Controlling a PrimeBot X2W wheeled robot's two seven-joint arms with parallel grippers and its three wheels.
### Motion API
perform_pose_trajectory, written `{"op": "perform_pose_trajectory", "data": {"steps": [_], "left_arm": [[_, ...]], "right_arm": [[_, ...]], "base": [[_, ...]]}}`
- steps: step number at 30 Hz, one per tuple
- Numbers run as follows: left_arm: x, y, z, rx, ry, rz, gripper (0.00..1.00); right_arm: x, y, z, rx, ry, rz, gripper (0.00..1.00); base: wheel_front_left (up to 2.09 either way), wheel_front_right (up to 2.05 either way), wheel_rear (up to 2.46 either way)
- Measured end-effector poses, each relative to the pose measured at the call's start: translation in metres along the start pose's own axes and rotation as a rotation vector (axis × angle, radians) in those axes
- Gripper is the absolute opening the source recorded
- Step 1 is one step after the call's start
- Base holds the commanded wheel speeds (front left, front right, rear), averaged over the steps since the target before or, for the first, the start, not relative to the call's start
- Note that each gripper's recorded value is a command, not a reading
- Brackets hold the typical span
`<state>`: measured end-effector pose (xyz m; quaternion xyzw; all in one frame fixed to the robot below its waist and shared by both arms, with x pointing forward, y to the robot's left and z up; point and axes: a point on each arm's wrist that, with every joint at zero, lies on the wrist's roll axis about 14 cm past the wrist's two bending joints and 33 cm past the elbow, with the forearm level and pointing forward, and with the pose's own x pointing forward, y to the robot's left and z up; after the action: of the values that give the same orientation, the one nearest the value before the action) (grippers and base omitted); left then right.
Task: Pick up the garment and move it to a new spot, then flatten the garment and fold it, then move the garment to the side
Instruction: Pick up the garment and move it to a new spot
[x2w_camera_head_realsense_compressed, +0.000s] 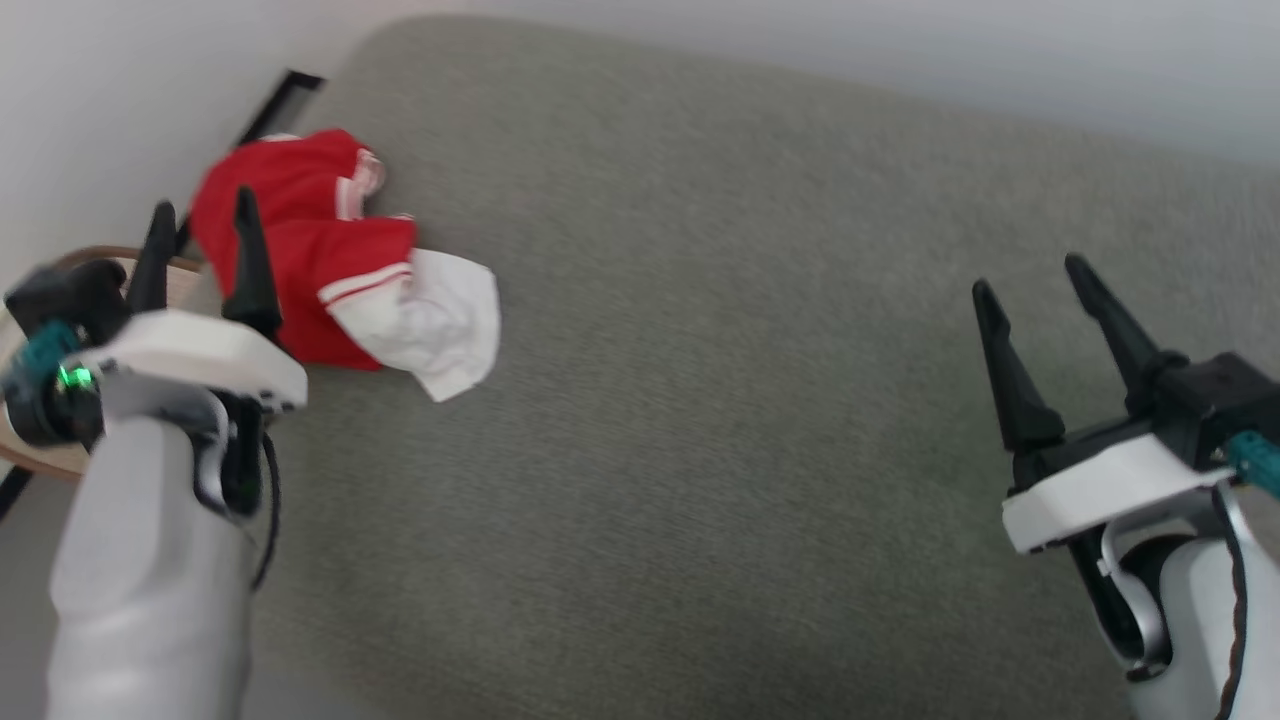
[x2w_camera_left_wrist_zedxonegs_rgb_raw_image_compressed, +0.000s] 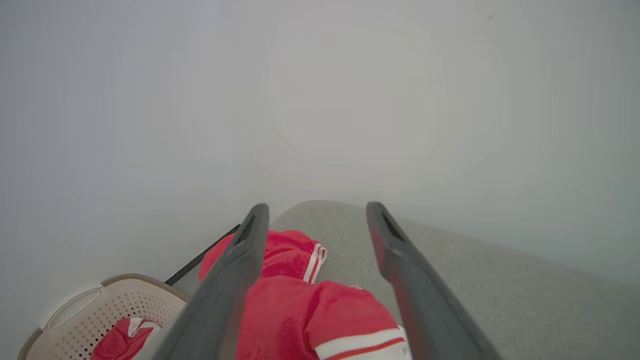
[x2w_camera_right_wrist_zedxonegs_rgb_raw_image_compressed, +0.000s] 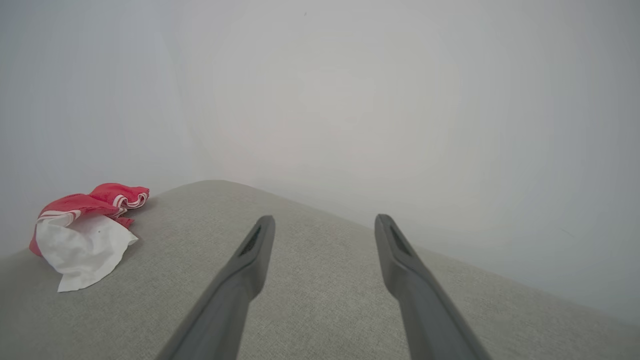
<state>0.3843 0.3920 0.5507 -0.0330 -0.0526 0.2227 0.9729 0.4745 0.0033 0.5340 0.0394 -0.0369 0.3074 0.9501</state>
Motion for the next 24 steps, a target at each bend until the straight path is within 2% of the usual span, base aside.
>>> {"op": "perform_pose_trajectory", "data": {"steps": [4, 11, 18, 24], "left_arm": [[0.03, -0.007, -0.025, 0.032, 0.096, -0.008, 1.0], [0.057, -0.02, -0.101, 0.058, 0.391, 0.016, 1.0], [0.035, -0.022, -0.187, 0.064, 0.803, 0.118, 1.0], [0.031, -0.026, -0.208, 0.04, 0.955, 0.148, 1.0]], "right_arm": [[0.001, -0.019, -0.007, -0.011, 0.014, -0.028, 1.0], [-0.001, -0.05, -0.029, -0.022, 0.065, -0.074, 1.0], [-0.007, -0.074, -0.049, -0.025, 0.115, -0.118, 1.0], [-0.012, -0.083, -0.059, -0.023, 0.145, -0.136, 1.0]], "base": [[0.0, 0.0, 0.0], [0.0, 0.0, 0.0], [0.0, 0.0, 0.0], [0.0, 0.0, 0.0]]}}
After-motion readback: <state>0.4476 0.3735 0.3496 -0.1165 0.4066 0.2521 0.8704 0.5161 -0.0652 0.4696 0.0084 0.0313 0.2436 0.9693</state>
